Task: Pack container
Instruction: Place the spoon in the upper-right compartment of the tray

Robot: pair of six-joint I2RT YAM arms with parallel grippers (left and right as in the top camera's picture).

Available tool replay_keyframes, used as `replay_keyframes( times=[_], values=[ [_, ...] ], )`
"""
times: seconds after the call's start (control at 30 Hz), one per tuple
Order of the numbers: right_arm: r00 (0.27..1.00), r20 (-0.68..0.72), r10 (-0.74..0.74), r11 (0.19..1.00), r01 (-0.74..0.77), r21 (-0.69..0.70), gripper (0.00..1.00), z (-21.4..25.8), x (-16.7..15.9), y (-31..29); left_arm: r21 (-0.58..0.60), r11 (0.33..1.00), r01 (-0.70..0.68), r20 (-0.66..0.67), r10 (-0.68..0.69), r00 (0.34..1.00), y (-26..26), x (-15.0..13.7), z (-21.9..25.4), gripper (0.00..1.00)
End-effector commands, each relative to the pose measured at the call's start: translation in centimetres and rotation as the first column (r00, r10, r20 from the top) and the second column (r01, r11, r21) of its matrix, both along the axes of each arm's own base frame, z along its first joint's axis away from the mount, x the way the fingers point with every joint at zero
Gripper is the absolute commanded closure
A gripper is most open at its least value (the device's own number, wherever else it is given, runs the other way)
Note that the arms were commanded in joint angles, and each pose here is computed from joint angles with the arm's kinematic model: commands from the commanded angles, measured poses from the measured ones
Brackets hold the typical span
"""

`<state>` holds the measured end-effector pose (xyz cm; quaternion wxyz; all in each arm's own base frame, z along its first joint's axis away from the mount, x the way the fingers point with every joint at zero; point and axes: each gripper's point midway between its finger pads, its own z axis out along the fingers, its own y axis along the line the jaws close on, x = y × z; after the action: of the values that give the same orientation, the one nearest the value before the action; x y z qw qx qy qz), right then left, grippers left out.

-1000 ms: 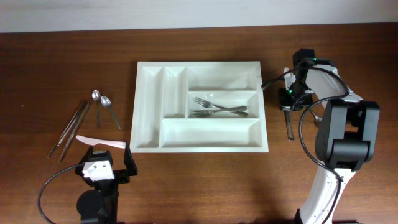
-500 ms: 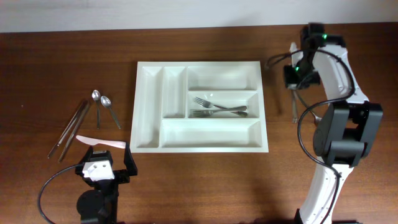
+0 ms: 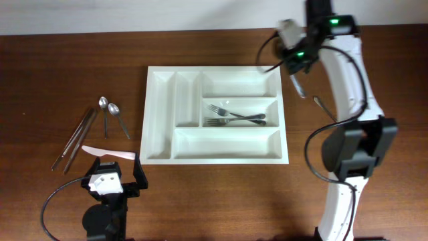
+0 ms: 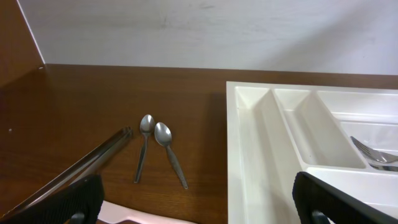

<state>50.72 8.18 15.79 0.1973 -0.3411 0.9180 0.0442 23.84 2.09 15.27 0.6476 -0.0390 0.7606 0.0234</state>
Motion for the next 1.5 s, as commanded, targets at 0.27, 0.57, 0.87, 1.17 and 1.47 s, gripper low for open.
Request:
replay_keyframes(
  times=[0.27,0.57,0.87,1.17,1.47],
  values=[
    [0.588,0.179,0.789,0.614,-0.738,-0.279,0.96,-1.0,-0.8,14.1,0.016,1.0,-0.008,-0.001,0.008,1.0,0.2,0.0,-0.2,0.01],
    [0.611,0.084,0.787,0.613,-0.762,-0.206,0.96,-7.4,-0.9,14.5,0.016,1.0,-0.008,-0.001,0.008,1.0,0.2,0.0,-0.2,0.01],
    [0.669,0.126,0.733,0.679,-0.706,-0.199,0.44,-7.5,0.6,14.4,0.016,1.0,-0.008,-0.001,0.008,1.0,0.2,0.0,-0.2,0.01],
    [0.959,0.203,0.199,0.98,-0.193,-0.052,0.0,-0.9,4.1,10.2,0.016,1.0,-0.008,-0.001,0.008,1.0,0.2,0.0,-0.2,0.01],
    [0.948,-0.224,-0.225,0.973,0.208,-0.098,0.01,2.4,-5.6,-0.9,0.016,1.0,-0.008,-0.001,0.008,1.0,0.2,0.0,-0.2,0.01]
  ],
)
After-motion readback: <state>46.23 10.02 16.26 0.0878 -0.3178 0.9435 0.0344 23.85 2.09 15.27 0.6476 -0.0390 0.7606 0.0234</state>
